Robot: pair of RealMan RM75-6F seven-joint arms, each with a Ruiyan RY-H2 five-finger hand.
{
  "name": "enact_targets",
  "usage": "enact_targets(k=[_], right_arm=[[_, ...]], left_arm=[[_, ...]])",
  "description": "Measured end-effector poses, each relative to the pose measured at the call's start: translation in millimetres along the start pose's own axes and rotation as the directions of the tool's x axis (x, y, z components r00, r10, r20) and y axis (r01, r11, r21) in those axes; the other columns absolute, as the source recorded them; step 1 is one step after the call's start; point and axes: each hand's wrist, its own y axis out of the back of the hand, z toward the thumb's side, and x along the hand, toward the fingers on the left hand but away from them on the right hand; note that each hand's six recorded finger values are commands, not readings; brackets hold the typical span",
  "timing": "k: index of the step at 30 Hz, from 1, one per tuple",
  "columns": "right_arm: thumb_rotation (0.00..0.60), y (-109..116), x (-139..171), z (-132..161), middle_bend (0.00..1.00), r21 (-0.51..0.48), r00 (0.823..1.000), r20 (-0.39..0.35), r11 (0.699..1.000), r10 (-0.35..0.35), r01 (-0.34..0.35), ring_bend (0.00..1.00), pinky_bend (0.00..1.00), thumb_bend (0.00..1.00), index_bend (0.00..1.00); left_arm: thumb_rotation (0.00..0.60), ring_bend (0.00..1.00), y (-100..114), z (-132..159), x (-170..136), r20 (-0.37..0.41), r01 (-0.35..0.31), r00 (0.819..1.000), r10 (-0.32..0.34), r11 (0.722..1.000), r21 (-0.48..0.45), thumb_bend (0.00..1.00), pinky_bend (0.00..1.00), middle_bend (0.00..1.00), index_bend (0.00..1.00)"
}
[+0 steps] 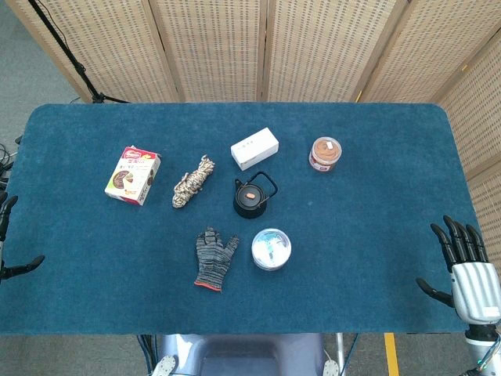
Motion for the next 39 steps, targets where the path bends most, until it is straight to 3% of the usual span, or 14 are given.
enact_targets(k=[9,16,23,29,33,39], right_arm=[[0.6,-0.8,0.2,5.2,0.0,-0.03,1.0,-0.016,0.999,0.013,-0.013,0.0,0.0,0.0,0.16],[0.6,3.5,-13.5,36.8,0.0,-0.076,0.992,-0.121,0.996,0.046,-0.056,0.0,0.0,0.0,0.18],[0.6,-0.8,-56.6,98.7,0.0,-0.108,0.959,-0.249,0.98,0.136,-0.167,0.0,0.0,0.0,0.23],[0.6,2.1,-100.2,159.6,0.0,-0.143,0.931,-0.327,0.966,0.162,-0.218,0.0,0.0,0.08,0.3],[0.6,-3.6,-122.6,191.7,0.0,-0.169,0.925,-0.337,0.956,0.173,-0.24,0.0,0.0,0.16,0.34],[0.6,-24.4,-148.7,243.4,0.0,-0.218,0.92,-0.332,0.932,0.208,-0.289,0.0,0.0,0.2,0.37]], left_arm=[[0.6,0.0,6.2,-2.8,-3.2,-0.005,-0.011,1.0,0.011,0.999,-0.03,0.0,0.0,0.0,0.0],[0.6,0.0,16.8,-3.4,-13.2,0.009,-0.045,0.999,0.046,0.997,-0.068,0.0,0.0,0.0,0.0],[0.6,0.0,21.6,0.6,-17.0,0.026,-0.067,0.997,0.07,0.993,-0.098,0.0,0.0,0.0,0.0],[0.6,0.0,24.2,1.9,-14.5,0.04,-0.071,0.996,0.076,0.992,-0.104,0.0,0.0,0.0,0.0],[0.6,0.0,22.2,2.2,-12.8,0.047,-0.058,0.997,0.063,0.993,-0.107,0.0,0.0,0.0,0.0],[0.6,0.0,21.9,3.4,-13.5,0.061,-0.043,0.997,0.051,0.991,-0.126,0.0,0.0,0.0,0.0]])
